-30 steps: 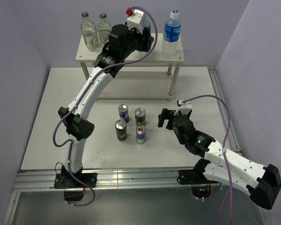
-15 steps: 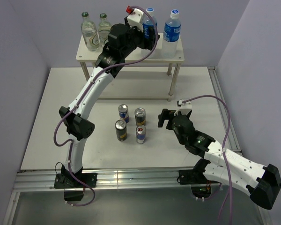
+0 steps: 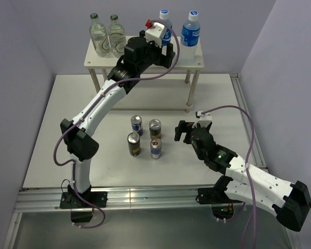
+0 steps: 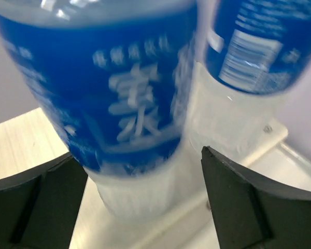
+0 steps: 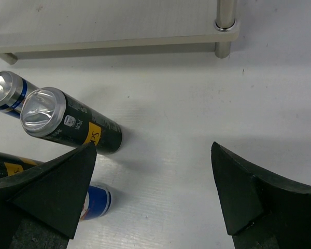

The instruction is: Place and organize the beverage onto the shelf

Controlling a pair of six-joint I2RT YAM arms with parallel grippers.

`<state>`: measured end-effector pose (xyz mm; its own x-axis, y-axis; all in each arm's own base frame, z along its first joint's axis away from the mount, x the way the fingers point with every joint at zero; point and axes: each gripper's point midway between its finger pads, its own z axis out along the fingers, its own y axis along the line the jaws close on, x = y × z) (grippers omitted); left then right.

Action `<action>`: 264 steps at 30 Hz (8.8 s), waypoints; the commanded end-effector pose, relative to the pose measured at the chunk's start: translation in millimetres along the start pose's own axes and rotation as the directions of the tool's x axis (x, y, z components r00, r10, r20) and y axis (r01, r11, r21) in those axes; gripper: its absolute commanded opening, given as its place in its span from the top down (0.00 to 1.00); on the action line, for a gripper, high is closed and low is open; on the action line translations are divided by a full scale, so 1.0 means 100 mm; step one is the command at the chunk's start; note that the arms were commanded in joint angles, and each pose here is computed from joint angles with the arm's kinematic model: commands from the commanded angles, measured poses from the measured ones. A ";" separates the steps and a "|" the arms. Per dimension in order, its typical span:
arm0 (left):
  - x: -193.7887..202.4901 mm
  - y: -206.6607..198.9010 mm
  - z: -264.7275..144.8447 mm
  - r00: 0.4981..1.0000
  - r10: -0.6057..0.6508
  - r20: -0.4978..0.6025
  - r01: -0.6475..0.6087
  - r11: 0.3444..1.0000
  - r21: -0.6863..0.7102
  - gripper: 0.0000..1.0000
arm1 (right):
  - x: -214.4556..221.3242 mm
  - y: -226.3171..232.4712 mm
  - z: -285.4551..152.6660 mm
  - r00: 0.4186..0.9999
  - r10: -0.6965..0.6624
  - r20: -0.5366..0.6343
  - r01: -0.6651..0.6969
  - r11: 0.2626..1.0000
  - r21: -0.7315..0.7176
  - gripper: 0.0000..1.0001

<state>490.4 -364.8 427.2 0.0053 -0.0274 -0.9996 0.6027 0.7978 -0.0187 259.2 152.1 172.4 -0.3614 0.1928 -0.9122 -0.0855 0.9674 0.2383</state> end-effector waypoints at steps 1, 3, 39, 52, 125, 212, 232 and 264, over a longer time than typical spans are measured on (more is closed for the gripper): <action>-0.83 -0.15 -0.51 0.982 0.078 0.170 -0.071 0.997 -0.044 0.07 | -0.03 0.02 0.03 0.999 0.030 0.028 -0.030 1.000 0.003 0.02; -0.86 -0.17 -0.63 0.984 0.079 0.162 -0.070 0.996 -0.060 0.01 | -0.03 0.03 0.03 0.999 0.028 0.026 -0.028 1.000 -0.001 0.02; 2.97 -0.95 -3.26 0.880 -0.344 -0.327 0.213 0.901 -0.377 0.01 | 0.05 0.07 -0.06 1.000 0.025 0.000 -0.025 0.999 -0.027 0.01; 3.28 -0.58 -3.01 0.921 -0.293 -0.258 0.136 0.861 -0.491 0.01 | 0.10 0.06 -0.05 1.000 0.017 -0.013 -0.018 1.000 -0.023 0.01; 2.04 2.19 -0.89 0.990 -0.138 -0.006 0.094 0.707 -0.701 1.00 | 0.25 0.04 0.03 1.000 0.005 -0.022 -0.006 1.000 -0.014 0.00; 3.27 0.29 -1.72 0.957 -0.223 -0.186 0.108 0.868 -0.484 0.36 | 0.26 0.02 -0.01 0.999 0.022 -0.025 -0.022 1.000 -0.021 0.00; 2.11 0.18 -1.14 0.989 -0.086 -0.118 0.038 0.932 -0.361 1.00 | 0.26 0.00 0.00 1.000 0.017 -0.021 -0.018 1.000 -0.009 0.00; 2.10 -0.29 0.30 0.989 -0.107 -0.100 0.096 0.990 -0.107 1.00 | 0.25 -0.02 -0.01 1.000 0.029 -0.006 -0.029 1.000 -0.009 0.00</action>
<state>491.3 -388.7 164.5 -0.2440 0.0545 -0.9682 0.4623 0.8842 -0.0667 247.3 154.9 142.0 -0.4029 0.1829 -0.8968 -0.0950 0.9662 0.2398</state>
